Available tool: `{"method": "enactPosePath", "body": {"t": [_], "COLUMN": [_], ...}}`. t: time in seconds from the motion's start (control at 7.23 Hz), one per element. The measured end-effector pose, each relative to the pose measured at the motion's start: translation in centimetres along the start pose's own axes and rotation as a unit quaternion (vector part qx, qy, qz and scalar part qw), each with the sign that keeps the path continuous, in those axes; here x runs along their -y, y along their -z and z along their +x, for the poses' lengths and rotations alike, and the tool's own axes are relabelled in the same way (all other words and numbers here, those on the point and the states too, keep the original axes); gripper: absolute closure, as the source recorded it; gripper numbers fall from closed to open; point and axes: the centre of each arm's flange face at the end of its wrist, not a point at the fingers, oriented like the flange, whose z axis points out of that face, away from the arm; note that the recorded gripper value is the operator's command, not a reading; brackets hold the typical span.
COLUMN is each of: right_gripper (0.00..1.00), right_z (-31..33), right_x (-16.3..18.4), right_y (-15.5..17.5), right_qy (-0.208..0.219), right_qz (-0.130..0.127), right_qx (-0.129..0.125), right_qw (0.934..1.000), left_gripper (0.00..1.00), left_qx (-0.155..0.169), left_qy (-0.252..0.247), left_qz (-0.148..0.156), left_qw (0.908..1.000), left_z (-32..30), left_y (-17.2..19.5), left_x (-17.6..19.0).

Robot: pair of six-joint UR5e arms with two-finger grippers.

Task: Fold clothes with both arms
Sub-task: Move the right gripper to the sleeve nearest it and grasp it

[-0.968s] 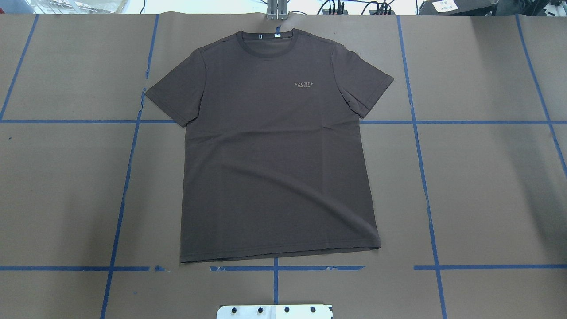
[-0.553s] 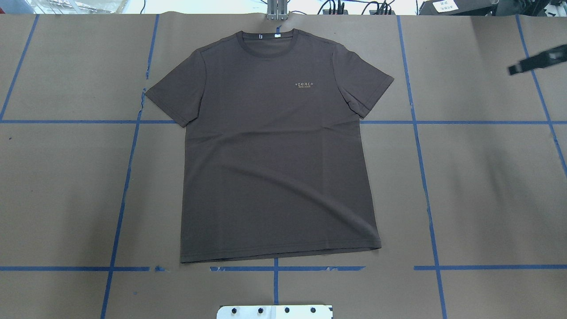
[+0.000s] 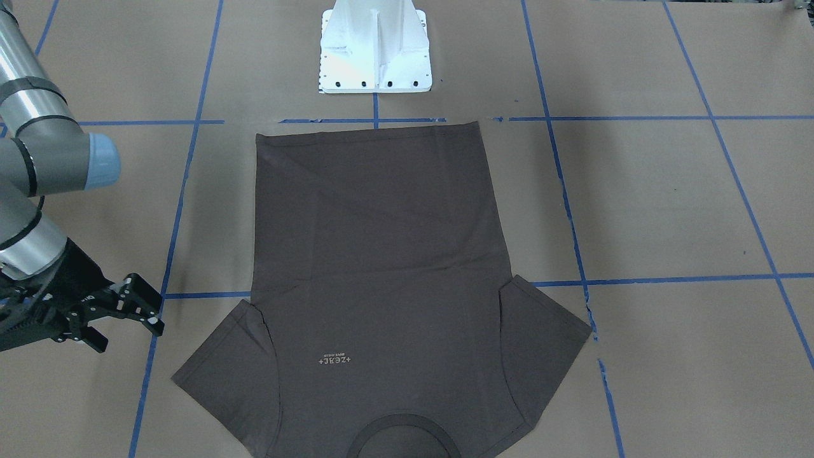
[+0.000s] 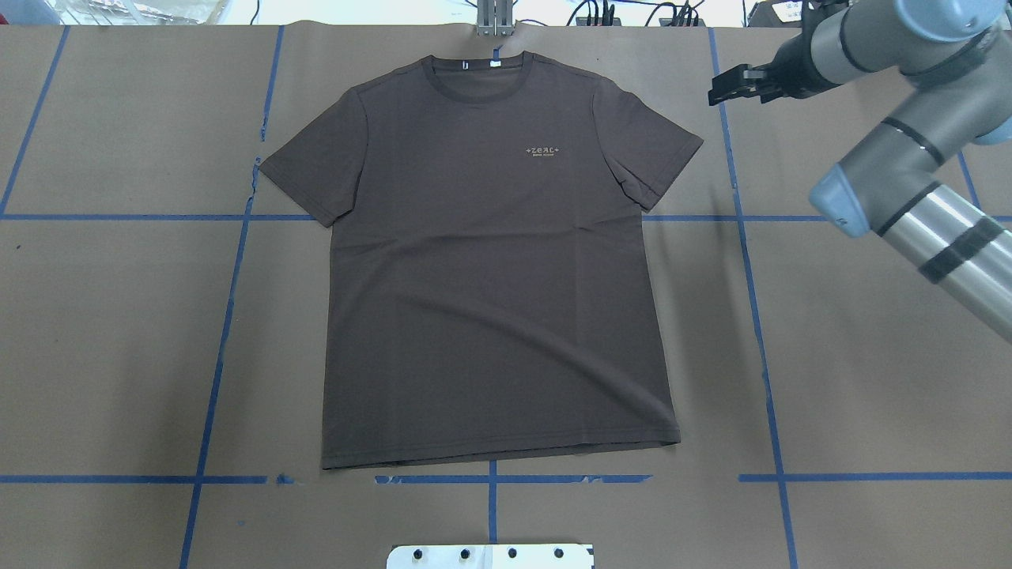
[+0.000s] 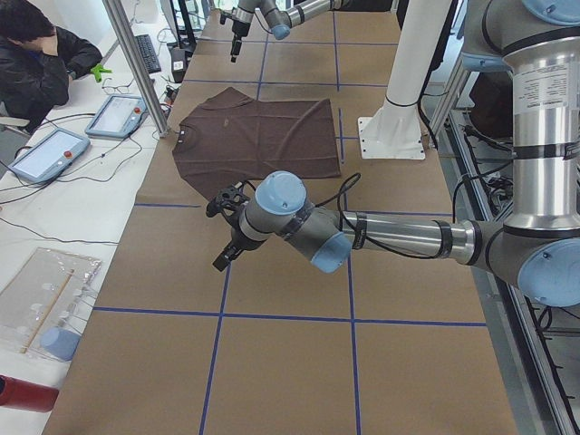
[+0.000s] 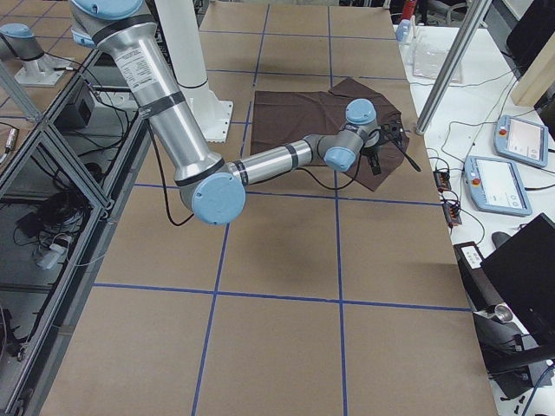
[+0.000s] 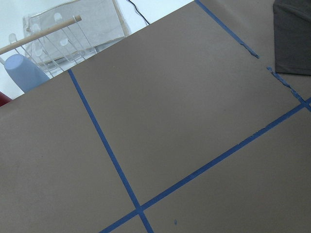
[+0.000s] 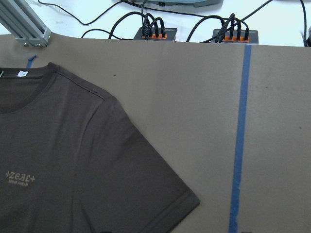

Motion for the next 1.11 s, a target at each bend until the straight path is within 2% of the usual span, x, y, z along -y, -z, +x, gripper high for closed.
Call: {"method": "enactPosePath", "body": {"t": [0.28, 0.41, 1.11], "right_gripper": [0.28, 0.31, 0.37], "right_z": [0.5, 0.8, 0.0], "right_x": [-1.7, -2.5, -4.1], "right_y": [-5.3, -6.7, -11.1], "right_qy": [-0.002, -0.002, -0.022], "right_qz": [0.012, 0.012, 0.022], "right_qx": [-0.019, -0.029, -0.065], "right_qw": [0.9998, 0.9995, 0.9974], "left_gripper": [0.00, 0.00, 0.00], "left_qx": [0.000, 0.000, 0.000], "left_qy": [0.000, 0.000, -0.004], "left_qz": [0.000, 0.000, 0.002], "left_qw": [1.0000, 1.0000, 1.0000], "left_z": [0.0, 0.0, 0.1], "left_y": [0.0, 0.0, 0.1], "left_x": [0.0, 0.0, 0.1]}}
